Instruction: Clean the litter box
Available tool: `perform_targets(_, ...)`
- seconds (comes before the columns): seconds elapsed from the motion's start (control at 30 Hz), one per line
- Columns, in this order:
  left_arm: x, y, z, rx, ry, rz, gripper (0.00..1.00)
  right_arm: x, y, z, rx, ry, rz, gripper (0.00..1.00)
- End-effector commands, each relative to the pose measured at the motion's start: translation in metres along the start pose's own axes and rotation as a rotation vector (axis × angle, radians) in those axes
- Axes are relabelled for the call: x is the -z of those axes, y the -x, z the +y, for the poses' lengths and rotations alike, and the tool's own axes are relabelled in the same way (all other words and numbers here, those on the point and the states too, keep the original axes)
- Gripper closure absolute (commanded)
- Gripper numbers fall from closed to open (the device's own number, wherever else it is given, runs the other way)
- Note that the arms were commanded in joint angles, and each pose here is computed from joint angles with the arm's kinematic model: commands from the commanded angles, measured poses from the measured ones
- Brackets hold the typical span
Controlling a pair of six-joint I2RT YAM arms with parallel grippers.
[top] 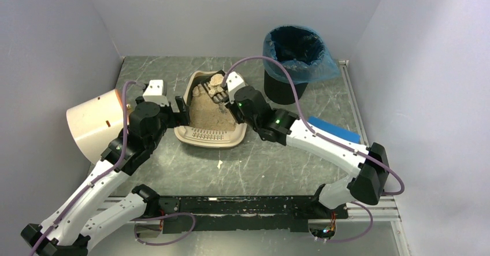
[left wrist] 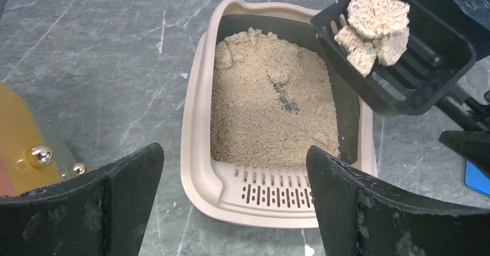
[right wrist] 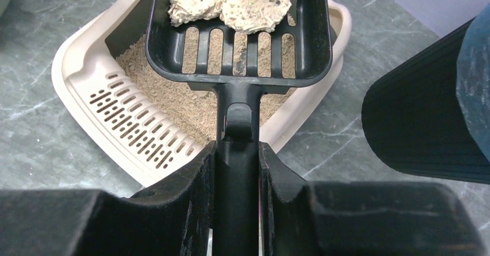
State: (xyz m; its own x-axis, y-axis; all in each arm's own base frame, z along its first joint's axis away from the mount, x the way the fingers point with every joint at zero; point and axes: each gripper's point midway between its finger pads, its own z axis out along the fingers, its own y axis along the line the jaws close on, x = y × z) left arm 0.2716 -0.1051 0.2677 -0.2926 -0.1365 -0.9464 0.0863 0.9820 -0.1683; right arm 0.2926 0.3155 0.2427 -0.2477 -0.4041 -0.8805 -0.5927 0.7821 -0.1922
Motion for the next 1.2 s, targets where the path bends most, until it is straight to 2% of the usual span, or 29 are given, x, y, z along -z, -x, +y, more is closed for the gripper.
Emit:
perform_targets(0.0, 0.002, 0.000, 0.000, -0.012, -0.007, -0.004, 0.02, 0.009, 0.022, -0.010, -0.037, -0.009, -0.015, 1.00)
perform_targets(0.5, 0.001, -0.002, -0.003, -0.023, -0.021, 0.009, 0.02, 0.026, 0.054, -0.063, -0.112, -0.112, -0.045, 1.00)
perform_targets(0.87, 0.001, -0.001, -0.004, -0.023, -0.029, 0.006, 0.02, 0.043, 0.084, -0.128, -0.201, -0.234, -0.117, 1.00)
perform_targets(1.17, 0.001, -0.002, -0.006, -0.024, -0.040, 0.008, 0.02, 0.044, 0.083, -0.188, -0.339, -0.300, -0.124, 1.00)
